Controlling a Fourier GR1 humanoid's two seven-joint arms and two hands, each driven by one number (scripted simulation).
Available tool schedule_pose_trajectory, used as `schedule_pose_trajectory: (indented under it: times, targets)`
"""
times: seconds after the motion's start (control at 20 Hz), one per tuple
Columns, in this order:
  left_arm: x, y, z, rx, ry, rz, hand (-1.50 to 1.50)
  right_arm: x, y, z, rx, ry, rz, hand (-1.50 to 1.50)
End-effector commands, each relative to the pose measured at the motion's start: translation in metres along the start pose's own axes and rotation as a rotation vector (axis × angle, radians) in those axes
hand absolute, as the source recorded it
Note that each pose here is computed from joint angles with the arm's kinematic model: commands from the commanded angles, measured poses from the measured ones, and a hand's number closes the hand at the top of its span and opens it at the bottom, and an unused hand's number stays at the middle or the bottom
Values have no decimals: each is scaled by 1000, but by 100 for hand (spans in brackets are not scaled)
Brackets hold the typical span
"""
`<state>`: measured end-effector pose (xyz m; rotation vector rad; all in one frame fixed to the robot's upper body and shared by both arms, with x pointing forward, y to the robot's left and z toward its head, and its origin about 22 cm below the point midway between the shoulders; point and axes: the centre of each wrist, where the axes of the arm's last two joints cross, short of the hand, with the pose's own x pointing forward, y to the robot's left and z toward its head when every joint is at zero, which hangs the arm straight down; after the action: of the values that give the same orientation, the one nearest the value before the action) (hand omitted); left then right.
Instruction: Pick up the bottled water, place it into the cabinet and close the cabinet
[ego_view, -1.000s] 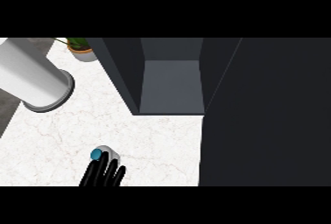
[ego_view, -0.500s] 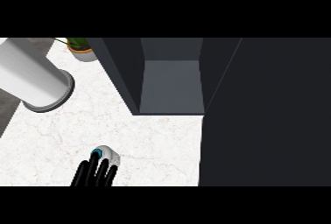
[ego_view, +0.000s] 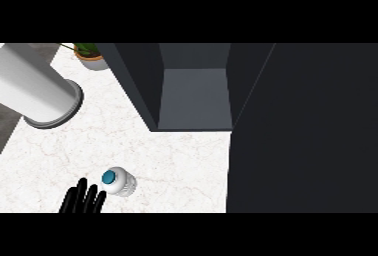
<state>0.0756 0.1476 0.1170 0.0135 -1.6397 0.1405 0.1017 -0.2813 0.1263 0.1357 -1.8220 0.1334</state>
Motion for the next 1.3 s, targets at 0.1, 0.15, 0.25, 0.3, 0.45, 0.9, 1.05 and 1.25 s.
schedule_pose_trajectory:
  times: [0.1,0.15,0.25,0.3,0.45,0.9,1.05,1.25]
  targets:
    - [6,21,4,53,-8,-1,-150,46,12,18,45,-76,-77,-150]
    - [-7,16,-4,66,-8,-16,-150,52,14,21,55,-96,-79,-150]
    - [1,36,-9,56,-24,-30,-150,44,1,19,53,-73,-61,-150]
    - [-23,36,-12,60,9,-61,-150,42,11,20,40,-81,-91,-150]
    - [-34,42,-25,49,-13,-95,-150,39,6,27,42,-80,-90,-150]
    - [-80,76,-49,66,40,-96,-150,44,6,30,59,-85,-103,-150]
    - [-98,91,-70,94,31,-110,-150,40,7,30,75,-82,-92,-150]
    - [-121,88,-63,112,76,-117,-150,37,3,37,45,-93,-105,-150]
